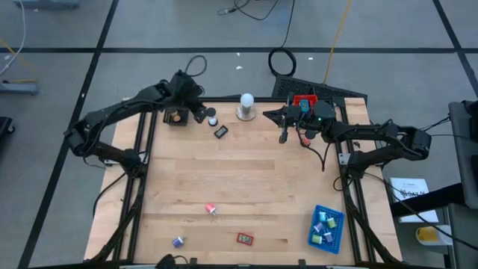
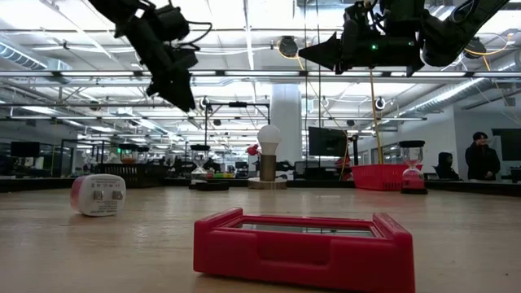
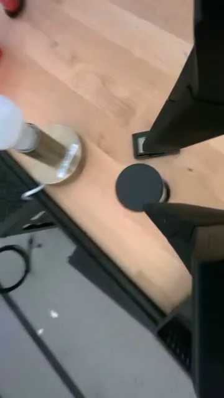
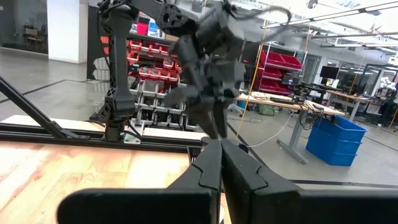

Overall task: Pick & Place Office items
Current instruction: Put the white hourglass into the black bin

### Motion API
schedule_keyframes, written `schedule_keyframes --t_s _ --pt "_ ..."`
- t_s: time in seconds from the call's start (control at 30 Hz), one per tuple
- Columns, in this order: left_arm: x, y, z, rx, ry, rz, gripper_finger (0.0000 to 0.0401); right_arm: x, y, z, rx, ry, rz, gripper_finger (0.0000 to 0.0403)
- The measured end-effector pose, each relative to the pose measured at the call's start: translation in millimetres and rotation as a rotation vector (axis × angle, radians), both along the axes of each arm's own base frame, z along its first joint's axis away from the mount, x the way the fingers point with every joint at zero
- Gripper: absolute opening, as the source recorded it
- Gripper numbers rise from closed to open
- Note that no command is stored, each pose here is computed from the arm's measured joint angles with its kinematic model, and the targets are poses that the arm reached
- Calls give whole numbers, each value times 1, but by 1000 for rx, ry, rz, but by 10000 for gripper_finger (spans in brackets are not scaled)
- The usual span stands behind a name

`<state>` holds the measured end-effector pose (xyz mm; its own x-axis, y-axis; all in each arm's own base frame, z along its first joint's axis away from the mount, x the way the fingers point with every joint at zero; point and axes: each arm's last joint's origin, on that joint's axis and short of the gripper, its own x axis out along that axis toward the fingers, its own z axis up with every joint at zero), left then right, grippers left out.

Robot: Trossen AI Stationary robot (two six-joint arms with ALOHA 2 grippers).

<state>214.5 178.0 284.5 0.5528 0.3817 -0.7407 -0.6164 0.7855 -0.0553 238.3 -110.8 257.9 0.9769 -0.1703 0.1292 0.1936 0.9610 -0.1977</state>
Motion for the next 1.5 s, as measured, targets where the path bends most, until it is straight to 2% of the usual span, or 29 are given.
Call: schedule_keyframes --t_s 0.13,0.37,0.5,0.63,0.73,0.83,0.93,1.1,1.3,1.5 --pt "11 4 -15 -38 49 -9 201 0 0 0 0 0 0 0" --pt "34 23 -22 -71 114 -19 315 0 0 0 0 0 0 0" --pt "45 32 -40 -101 213 -41 349 0 0 0 0 0 0 0" --pt "52 40 -56 -108 272 -30 361 0 0 0 -4 1 0 0" --pt "55 42 -65 -126 295 -34 361 0 0 0 -7 1 -1 0" --pt "56 42 -70 -142 313 -39 343 0 0 0 -8 2 -1 0" --pt "56 42 -72 -149 321 -39 305 0 0 0 -7 2 -1 0" --pt "58 42 -70 -131 304 -42 218 0 0 0 -7 2 -1 0" --pt "57 43 -67 -120 304 -50 215 0 0 0 -8 2 -1 0" --pt "36 39 -30 -71 330 30 215 0 0 -1 -4 9 0 0"
